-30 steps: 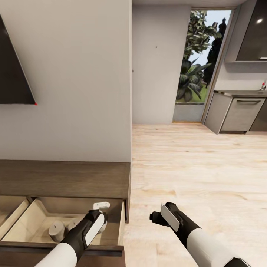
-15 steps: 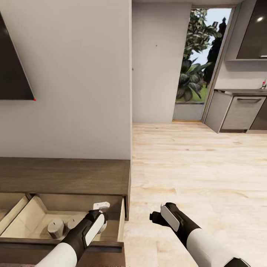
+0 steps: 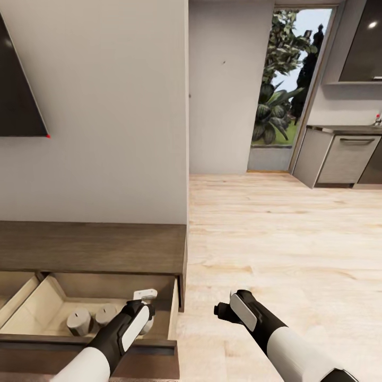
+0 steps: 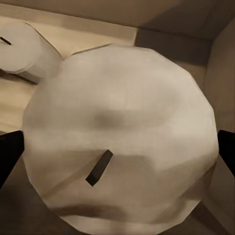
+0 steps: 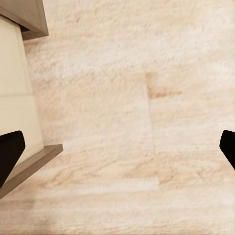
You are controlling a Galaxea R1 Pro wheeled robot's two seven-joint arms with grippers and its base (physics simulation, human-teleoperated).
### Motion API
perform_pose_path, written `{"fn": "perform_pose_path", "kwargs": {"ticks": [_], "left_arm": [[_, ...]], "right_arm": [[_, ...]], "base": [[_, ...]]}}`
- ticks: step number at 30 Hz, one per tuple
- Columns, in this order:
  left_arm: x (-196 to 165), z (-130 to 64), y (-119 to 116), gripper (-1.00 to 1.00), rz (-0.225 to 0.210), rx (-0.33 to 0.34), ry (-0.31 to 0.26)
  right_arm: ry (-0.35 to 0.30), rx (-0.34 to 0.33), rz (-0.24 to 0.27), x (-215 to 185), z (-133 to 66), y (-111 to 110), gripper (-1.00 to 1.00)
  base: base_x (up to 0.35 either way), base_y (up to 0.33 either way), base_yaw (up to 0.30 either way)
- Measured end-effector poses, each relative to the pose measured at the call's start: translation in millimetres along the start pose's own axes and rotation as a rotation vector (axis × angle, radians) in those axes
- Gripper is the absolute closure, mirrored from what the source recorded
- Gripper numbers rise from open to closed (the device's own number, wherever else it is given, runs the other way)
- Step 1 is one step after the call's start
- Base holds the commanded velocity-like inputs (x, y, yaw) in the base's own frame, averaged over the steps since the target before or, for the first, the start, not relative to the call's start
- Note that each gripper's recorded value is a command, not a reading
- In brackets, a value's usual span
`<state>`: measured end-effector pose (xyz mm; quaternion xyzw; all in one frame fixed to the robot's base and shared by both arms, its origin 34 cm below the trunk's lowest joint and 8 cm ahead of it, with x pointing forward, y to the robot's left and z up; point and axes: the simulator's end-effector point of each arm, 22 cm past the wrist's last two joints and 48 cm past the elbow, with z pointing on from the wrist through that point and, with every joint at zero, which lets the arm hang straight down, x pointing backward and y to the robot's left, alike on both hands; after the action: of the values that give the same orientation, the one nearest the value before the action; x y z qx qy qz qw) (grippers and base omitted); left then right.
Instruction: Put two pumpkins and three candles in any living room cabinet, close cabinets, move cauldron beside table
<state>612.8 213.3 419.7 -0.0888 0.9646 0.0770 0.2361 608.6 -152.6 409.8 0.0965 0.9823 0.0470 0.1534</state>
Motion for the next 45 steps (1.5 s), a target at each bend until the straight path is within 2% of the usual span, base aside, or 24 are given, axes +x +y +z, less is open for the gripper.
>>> {"fn": "perform_pose_path", "kwargs": {"ticks": [10,45], "left_arm": [[14.6,17.1,-2.2,1.00,-0.003,0.007,0.001],[16.4,17.0,-3.7,1.00,-0.003,0.015,0.011]], "right_arm": [[-0.006,-0.001,0.003,9.8,19.1,-3.3,-1.00],[-0.006,-0.001,0.002,9.7,19.1,-3.4,-1.00]], "base": [[0.000,0.000,0.000],[0.035,0.000,0.000]]}}
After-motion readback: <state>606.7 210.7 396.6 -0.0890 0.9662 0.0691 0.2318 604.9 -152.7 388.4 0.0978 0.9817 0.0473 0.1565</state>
